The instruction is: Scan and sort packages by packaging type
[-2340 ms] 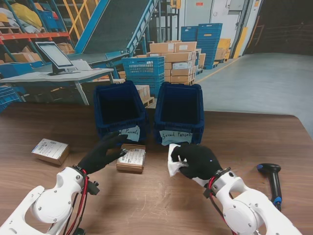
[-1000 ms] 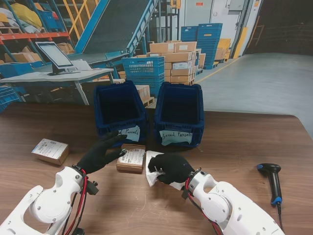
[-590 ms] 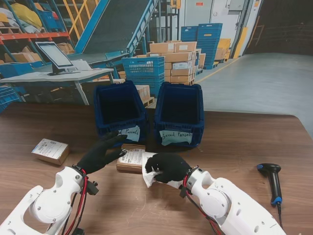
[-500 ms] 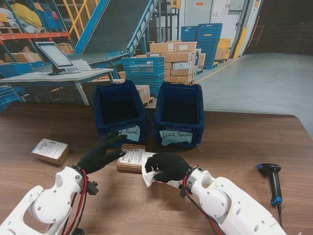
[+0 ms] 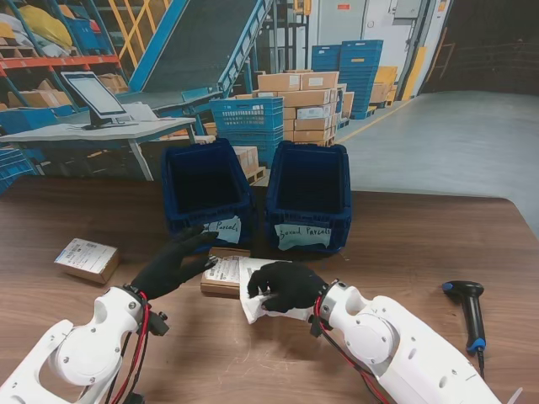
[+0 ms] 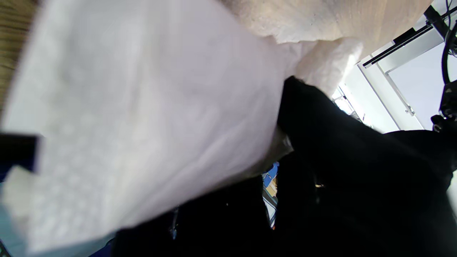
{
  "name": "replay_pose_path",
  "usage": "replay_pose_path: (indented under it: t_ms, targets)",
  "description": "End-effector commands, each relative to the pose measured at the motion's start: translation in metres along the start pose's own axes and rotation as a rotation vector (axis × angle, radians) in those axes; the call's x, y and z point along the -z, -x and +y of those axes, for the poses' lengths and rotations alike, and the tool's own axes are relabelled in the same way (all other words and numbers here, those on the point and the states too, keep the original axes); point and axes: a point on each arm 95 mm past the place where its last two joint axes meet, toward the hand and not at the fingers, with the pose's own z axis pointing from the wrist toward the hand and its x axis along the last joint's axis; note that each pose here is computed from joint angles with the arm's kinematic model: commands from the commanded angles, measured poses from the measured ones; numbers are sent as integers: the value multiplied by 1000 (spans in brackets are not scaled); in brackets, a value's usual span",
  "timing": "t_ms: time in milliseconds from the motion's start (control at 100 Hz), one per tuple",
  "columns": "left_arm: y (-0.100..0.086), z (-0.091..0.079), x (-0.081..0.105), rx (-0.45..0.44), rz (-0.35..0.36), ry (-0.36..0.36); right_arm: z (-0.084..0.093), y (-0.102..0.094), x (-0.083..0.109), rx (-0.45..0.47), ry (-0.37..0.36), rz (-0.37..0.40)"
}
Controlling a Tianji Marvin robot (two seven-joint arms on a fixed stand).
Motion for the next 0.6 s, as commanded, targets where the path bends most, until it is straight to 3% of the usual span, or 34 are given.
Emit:
replay_pose_path:
  t_ms: [0, 280, 590]
  targets:
    - [-4, 3, 1, 4, 9, 16, -2, -5, 2, -5, -21, 8]
    - [-5, 3, 1, 1, 13, 19, 1, -15, 7, -16, -104, 29]
    - [-6, 3, 1, -3, 16, 15, 2, -26, 12, -65, -148, 49]
